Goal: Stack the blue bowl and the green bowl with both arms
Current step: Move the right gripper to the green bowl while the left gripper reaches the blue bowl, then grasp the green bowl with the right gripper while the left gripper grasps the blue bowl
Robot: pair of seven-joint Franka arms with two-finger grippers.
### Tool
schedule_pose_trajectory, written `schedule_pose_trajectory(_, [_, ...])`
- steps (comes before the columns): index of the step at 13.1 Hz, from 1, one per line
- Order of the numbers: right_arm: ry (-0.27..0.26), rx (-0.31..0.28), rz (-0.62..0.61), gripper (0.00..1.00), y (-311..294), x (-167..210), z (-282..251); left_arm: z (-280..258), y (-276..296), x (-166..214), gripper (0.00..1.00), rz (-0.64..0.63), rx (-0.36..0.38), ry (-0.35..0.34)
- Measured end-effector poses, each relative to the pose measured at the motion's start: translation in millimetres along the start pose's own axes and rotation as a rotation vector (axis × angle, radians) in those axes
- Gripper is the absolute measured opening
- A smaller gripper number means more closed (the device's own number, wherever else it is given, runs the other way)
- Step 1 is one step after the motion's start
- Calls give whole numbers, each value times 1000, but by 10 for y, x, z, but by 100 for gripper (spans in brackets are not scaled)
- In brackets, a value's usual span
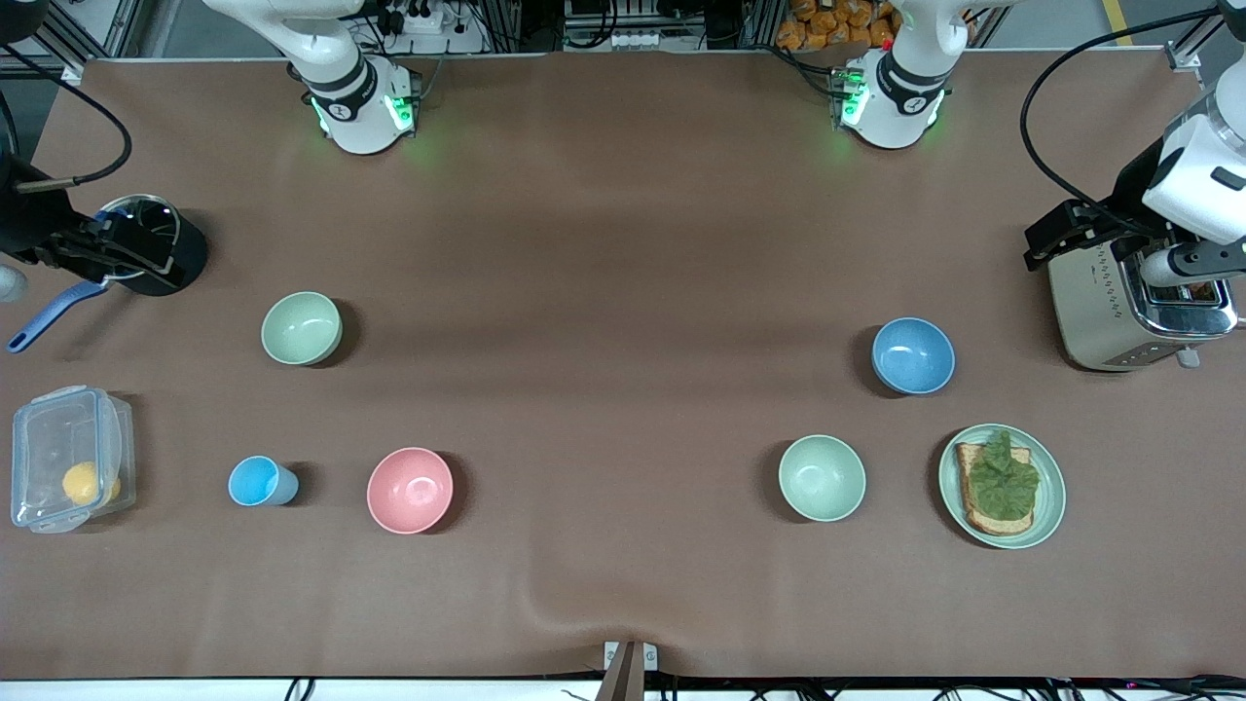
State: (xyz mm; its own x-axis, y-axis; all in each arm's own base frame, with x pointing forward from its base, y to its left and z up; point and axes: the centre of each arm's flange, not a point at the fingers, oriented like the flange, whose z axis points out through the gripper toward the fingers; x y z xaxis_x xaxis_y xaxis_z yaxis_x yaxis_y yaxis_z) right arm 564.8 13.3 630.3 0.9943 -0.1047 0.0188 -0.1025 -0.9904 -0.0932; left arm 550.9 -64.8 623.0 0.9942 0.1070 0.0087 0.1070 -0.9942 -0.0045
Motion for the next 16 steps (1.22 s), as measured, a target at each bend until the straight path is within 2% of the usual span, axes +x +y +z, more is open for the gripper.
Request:
schedule_pose_trajectory(2, [1, -14, -9, 100, -31, -4, 4, 8, -2, 4, 100, 0, 0, -2])
schedule_pose_trajectory(4, [4, -59, -25, 100, -75, -10, 15, 84, -40, 48, 100, -7, 1, -18])
schedule_pose_trajectory(8, [-20, -71, -32, 100, -97, 10, 135, 580, -82, 246, 100, -16, 7, -104])
schedule_pose_trajectory(10, [-50, -75, -35, 100, -50, 38, 257, 996, -76, 324, 100, -16, 10, -132])
schedule_pose_trajectory(13, [-127, -78, -58, 100, 310, 85, 625, 1660, -93, 336, 100, -10, 23, -106])
schedule_pose_trajectory(16, [-184, -69, -22, 100, 775, 107, 1126, 2221, -112, 222, 100, -6, 18, -88])
